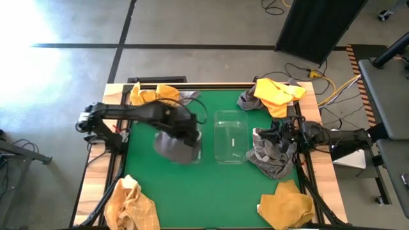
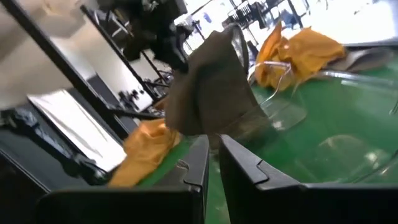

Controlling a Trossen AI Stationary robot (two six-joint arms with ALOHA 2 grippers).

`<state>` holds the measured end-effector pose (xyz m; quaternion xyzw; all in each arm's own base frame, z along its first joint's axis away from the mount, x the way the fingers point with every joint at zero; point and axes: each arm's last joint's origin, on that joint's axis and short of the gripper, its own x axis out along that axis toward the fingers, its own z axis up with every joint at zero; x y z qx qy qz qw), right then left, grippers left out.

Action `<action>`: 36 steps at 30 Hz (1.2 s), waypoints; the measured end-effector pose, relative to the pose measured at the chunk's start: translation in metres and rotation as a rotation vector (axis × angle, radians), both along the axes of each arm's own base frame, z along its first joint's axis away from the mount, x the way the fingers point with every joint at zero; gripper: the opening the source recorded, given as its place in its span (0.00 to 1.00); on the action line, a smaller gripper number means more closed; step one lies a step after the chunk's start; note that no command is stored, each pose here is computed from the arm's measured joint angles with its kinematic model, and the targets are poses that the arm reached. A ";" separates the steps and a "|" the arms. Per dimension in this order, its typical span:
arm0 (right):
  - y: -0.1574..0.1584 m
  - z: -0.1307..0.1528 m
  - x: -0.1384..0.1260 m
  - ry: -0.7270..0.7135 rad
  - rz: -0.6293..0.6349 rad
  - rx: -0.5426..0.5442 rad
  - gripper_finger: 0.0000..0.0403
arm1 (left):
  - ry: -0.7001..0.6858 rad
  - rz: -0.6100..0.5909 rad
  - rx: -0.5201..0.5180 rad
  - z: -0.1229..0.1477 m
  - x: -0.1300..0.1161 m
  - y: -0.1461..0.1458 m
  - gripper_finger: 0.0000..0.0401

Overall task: Sort towels by color in basket
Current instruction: Put the bottom dark gray towel into the left transparent bin

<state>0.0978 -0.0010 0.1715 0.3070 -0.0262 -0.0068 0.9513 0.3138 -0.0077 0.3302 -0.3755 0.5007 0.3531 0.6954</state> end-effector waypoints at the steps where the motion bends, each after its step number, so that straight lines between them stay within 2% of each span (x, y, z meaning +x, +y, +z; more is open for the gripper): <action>1: 0.000 0.000 0.000 -0.001 0.001 0.017 0.07 | -0.001 -0.005 -0.015 -0.006 0.007 0.002 0.00; 4: 0.000 0.001 0.000 -0.007 0.002 0.039 0.07 | 0.034 -0.009 -0.024 -0.021 0.019 0.016 0.00; 9: 0.000 0.001 0.000 -0.011 0.003 0.060 0.07 | 0.072 0.034 -0.042 -0.044 0.034 0.058 0.00; 11: 0.000 0.001 0.000 -0.011 0.003 0.060 0.07 | 0.006 0.029 -0.034 -0.048 0.044 0.069 0.00; 16: 0.000 0.001 0.000 -0.011 0.004 0.069 0.07 | -0.312 -0.024 -0.009 -0.035 0.071 0.075 0.00; 19: 0.000 0.001 0.000 -0.010 0.004 0.070 0.07 | -0.378 -0.041 -0.014 -0.026 0.072 0.071 0.00; 21: 0.000 0.001 0.000 -0.010 0.004 0.070 0.07 | -0.331 -0.045 -0.023 -0.026 0.067 0.068 0.00; 28: 0.000 -0.003 0.000 0.027 0.003 0.072 0.07 | -0.028 -0.045 -0.046 -0.035 0.039 0.044 0.00; 32: 0.000 -0.004 0.000 0.037 0.002 0.073 0.07 | 0.047 -0.001 -0.058 -0.044 0.031 0.036 0.00; 36: 0.000 0.003 0.000 -0.028 0.005 0.072 0.07 | 0.087 0.067 -0.057 -0.072 0.027 0.036 0.00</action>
